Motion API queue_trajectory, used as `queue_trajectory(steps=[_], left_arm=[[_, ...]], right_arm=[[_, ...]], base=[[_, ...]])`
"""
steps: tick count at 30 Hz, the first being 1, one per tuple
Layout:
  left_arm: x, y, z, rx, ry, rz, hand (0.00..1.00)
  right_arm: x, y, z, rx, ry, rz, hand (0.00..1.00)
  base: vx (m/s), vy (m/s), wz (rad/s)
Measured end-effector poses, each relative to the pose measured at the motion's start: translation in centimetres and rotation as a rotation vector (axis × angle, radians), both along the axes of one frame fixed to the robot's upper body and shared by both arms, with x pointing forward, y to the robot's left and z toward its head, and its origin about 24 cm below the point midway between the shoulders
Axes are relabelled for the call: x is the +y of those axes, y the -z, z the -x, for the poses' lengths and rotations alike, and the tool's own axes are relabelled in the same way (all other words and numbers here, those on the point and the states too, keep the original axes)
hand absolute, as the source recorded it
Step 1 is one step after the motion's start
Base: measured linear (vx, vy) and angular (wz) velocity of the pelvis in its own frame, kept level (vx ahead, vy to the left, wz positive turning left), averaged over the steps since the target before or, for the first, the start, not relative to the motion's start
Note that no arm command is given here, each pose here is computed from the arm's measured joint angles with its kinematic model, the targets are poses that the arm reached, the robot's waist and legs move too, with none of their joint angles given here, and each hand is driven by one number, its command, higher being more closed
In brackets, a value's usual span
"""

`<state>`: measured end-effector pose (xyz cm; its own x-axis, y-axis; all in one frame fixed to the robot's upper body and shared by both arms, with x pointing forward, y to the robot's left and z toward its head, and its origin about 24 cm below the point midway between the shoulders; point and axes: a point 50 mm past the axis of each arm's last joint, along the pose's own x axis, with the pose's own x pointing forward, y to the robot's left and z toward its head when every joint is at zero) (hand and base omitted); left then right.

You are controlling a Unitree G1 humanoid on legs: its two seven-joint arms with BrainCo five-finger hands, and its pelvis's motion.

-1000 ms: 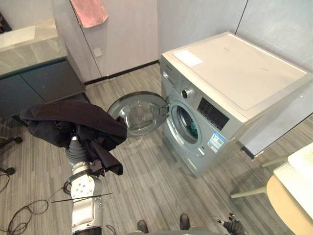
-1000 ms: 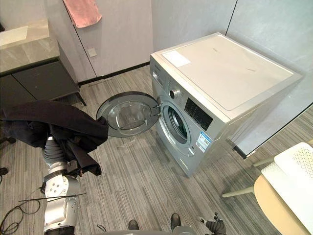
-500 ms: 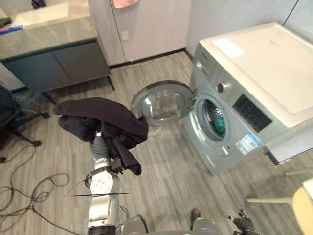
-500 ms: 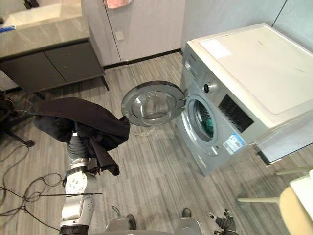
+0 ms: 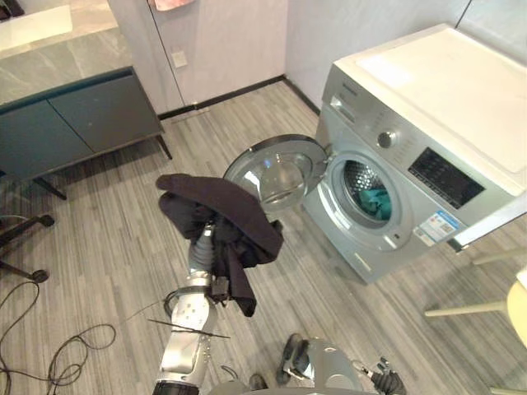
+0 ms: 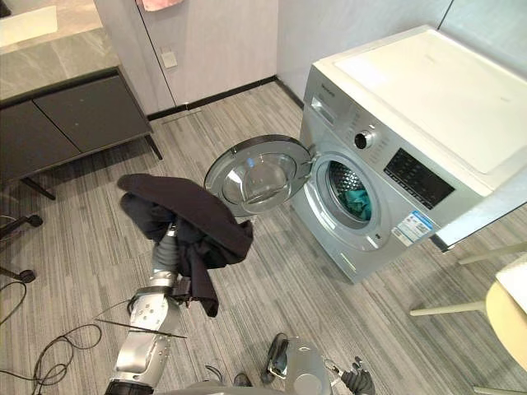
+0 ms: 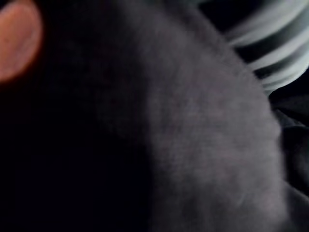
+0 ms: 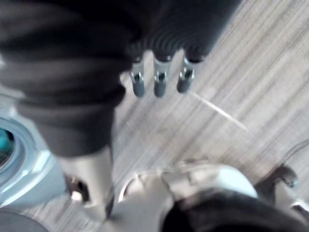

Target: Pick up the laundry basket with both hands and put the clothes into the washing machine.

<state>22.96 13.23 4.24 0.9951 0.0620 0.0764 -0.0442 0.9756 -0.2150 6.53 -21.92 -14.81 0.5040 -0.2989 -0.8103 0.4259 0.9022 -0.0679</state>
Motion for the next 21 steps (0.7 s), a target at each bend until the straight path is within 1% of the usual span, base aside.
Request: queue_trajectory(steps=[2,5,7,11,14,16,19,21], left_arm=[[0.2,0.3,0.1,0.010,-0.006,0.020,1.00],[0.3,1.0,0.8,0.037,-0.004,0.053,1.00],[0.3,1.7,1.5,0.071,-0.007,0.069,1.00],[-0.2,3.9,2.2,0.177,0.024,0.087,1.00],[-0.9,6.4,2.8,0.293,0.071,0.081,1.00],[-0.6,7.4,3.1,0.348,0.071,0.065,1.00],[-0.4,7.7,3.5,0.366,0.083,0.044,1.00],[0.0,7.7,3.3,0.363,0.085,0.027,1.00]], right_arm=[[0.3,-0.5,-0.4,-0.031,-0.041,0.011,0.00],[0.8,-1.8,-2.7,-0.132,-0.120,0.035,0.00],[1.4,-2.2,-3.8,-0.165,-0.155,0.032,0.00],[2.9,-2.1,-4.7,-0.172,-0.208,0.014,0.00],[2.7,-1.4,-4.1,-0.126,-0.206,0.008,0.00],[3.5,-0.9,-3.5,-0.103,-0.199,-0.021,0.00],[4.1,-0.8,-4.0,-0.102,-0.236,-0.029,0.00],[4.4,-0.7,-5.3,-0.098,-0.283,-0.023,0.00]], base=[[0.44,0.022,-0.81],[0.32,0.087,-1.48],[0.35,0.238,-1.27],[0.26,0.355,-1.14],[0.24,0.503,-0.89],[0.16,0.268,-0.53],[0.14,0.333,-0.97],[0.00,0.249,-1.45]])
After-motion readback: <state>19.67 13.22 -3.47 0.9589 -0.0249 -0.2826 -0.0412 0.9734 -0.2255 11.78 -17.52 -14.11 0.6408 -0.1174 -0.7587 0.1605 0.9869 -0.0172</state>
